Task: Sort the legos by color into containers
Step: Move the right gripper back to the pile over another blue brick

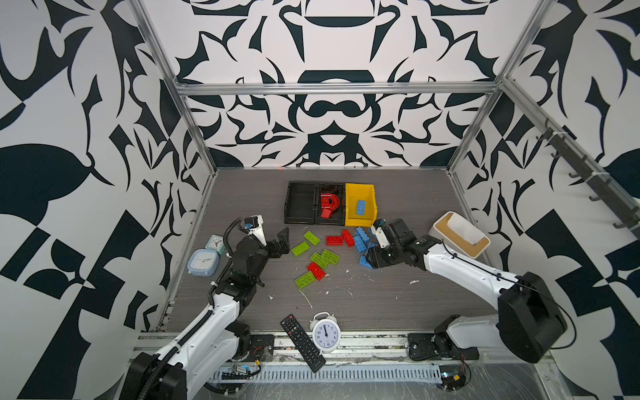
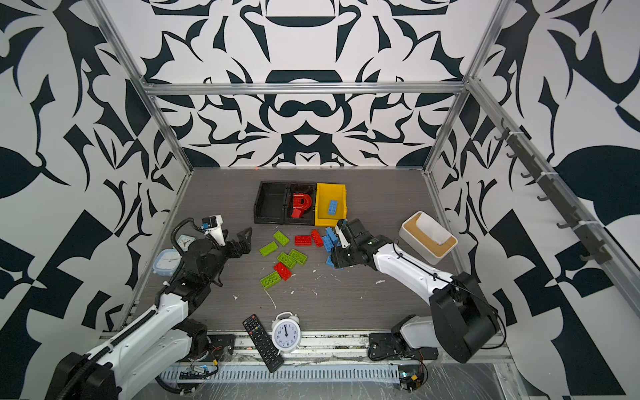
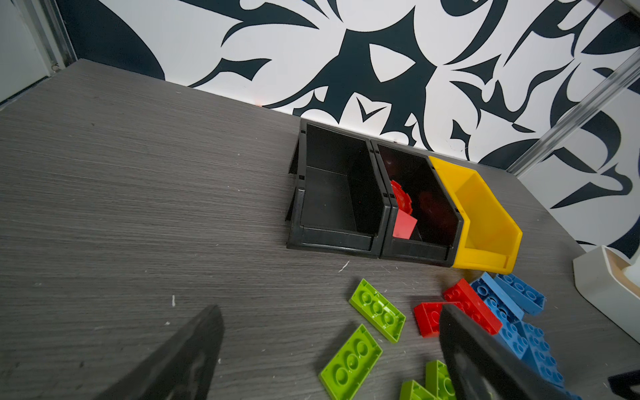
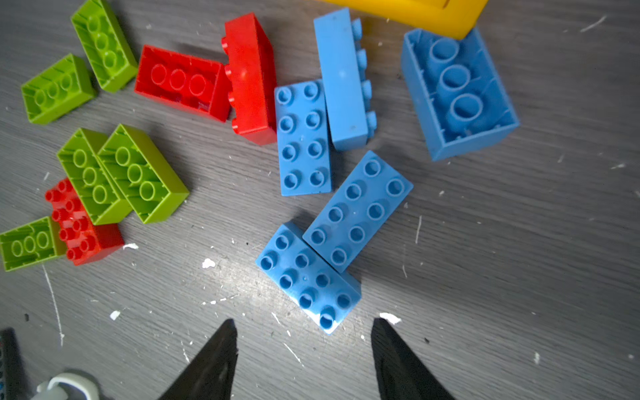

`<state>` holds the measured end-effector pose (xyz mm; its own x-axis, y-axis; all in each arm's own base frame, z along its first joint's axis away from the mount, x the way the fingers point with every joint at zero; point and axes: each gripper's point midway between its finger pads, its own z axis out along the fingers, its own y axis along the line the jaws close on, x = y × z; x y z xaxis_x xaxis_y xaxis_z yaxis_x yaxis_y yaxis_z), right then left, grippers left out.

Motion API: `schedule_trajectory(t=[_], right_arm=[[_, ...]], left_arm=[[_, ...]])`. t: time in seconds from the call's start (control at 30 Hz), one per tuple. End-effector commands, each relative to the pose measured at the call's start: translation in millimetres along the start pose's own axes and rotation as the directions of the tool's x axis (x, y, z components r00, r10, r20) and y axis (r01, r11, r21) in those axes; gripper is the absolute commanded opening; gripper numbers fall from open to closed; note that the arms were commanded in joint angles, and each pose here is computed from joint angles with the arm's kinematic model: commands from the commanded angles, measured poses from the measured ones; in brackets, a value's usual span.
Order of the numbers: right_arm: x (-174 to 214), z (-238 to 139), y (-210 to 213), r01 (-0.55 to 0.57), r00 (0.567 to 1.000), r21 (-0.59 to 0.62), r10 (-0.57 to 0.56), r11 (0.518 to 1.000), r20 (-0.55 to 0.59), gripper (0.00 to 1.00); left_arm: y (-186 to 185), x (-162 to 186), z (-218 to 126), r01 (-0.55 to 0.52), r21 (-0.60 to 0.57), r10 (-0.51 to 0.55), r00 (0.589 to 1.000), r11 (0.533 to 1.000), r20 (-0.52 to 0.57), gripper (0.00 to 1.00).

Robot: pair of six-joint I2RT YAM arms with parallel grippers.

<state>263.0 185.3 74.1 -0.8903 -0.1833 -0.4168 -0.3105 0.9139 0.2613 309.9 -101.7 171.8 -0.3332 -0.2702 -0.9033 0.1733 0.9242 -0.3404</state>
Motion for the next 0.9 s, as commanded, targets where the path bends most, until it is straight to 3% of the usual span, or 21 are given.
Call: schedule_trajectory(t=[0.0,0.67,0.87], right_arm=[[-14,0,16,0.03,0.999,-0.07,-0.027,0.997,0.035,0.65],[-14,26,-3,0.01,1.0,-0.008,-0.009,1.0,0.026,0.66],[8,33,-3,-0.04,0.999,-0.027,0.039,0.999,-0.035,0.66]], left_arm=[[-6,-12,0,0.019,0.021,-0.02,0.999,1.0,0.029,1.0],[-6,-12,0,0.02,0.022,-0.02,0.999,1.0,0.031,1.0],[-6,-13,0,0.021,0.023,-0.021,0.999,1.0,0.032,1.0]])
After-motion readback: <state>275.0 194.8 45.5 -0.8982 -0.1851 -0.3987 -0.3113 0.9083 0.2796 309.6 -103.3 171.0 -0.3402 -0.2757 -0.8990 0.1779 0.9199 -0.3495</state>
